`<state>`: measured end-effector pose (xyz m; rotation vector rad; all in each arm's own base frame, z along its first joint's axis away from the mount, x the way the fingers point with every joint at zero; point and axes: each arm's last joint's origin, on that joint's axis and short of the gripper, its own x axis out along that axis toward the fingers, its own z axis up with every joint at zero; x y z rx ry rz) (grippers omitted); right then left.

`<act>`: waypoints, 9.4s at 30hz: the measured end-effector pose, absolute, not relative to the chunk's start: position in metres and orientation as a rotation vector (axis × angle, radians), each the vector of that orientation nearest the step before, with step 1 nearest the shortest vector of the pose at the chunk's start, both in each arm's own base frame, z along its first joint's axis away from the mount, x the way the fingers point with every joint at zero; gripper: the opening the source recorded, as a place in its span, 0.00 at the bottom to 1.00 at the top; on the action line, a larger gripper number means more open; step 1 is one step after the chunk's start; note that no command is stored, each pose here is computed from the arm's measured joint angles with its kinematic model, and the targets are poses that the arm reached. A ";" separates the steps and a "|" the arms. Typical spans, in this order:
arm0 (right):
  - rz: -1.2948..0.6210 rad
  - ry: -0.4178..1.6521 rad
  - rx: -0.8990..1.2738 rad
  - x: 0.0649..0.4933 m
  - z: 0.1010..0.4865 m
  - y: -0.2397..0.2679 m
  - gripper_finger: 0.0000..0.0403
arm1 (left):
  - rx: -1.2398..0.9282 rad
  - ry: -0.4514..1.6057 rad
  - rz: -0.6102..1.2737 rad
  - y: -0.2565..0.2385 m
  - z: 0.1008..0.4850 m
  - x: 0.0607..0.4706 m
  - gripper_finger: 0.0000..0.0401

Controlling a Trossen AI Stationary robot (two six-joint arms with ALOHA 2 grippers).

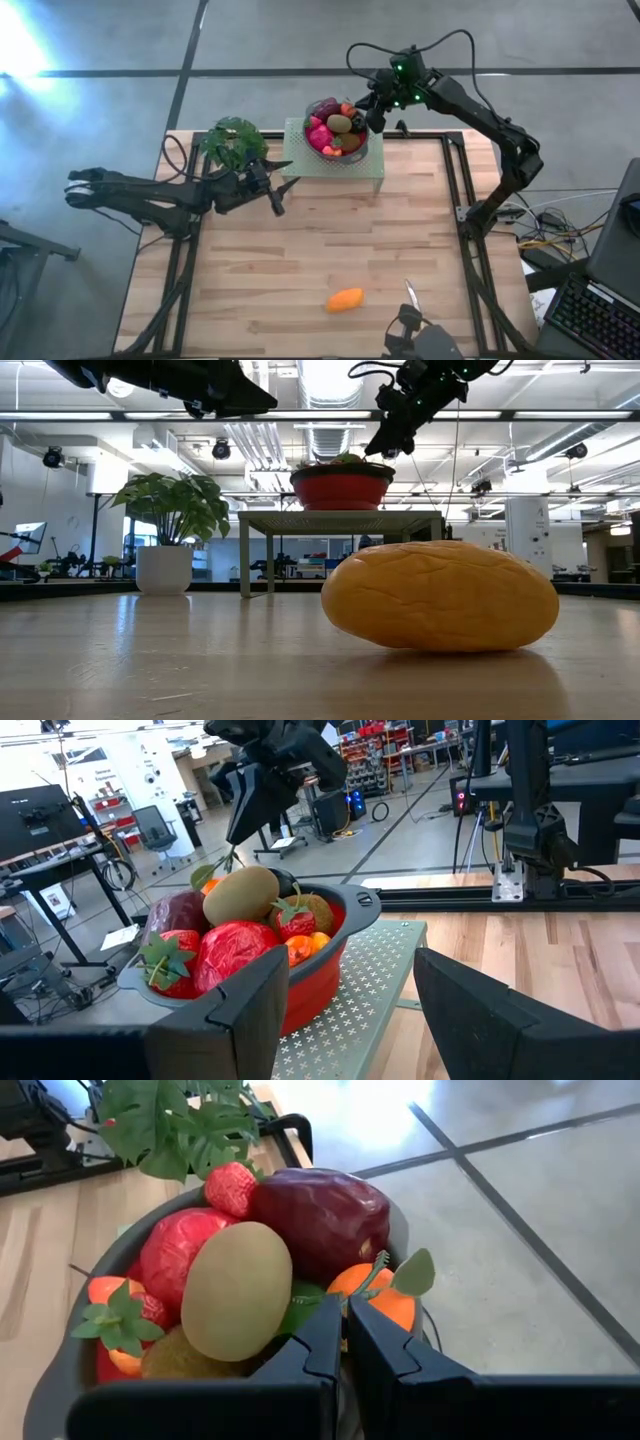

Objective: Pick & Place Fruit
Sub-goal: Put the tangerine into the red strainer bowl on the shelf, then put the mango into the red strainer bowl on the shelf

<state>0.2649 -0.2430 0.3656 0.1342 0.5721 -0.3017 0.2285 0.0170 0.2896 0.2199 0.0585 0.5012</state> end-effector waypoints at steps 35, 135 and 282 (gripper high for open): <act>-0.287 0.561 0.108 0.256 0.379 -0.230 0.40 | 0.223 0.060 0.504 0.018 0.289 0.229 0.55; 0.107 0.951 -0.147 0.313 0.237 0.141 0.59 | 0.264 0.229 0.484 0.018 0.273 0.228 0.55; -0.591 0.540 -0.129 0.260 0.356 -0.105 0.58 | 0.268 0.244 0.482 0.018 0.271 0.228 0.55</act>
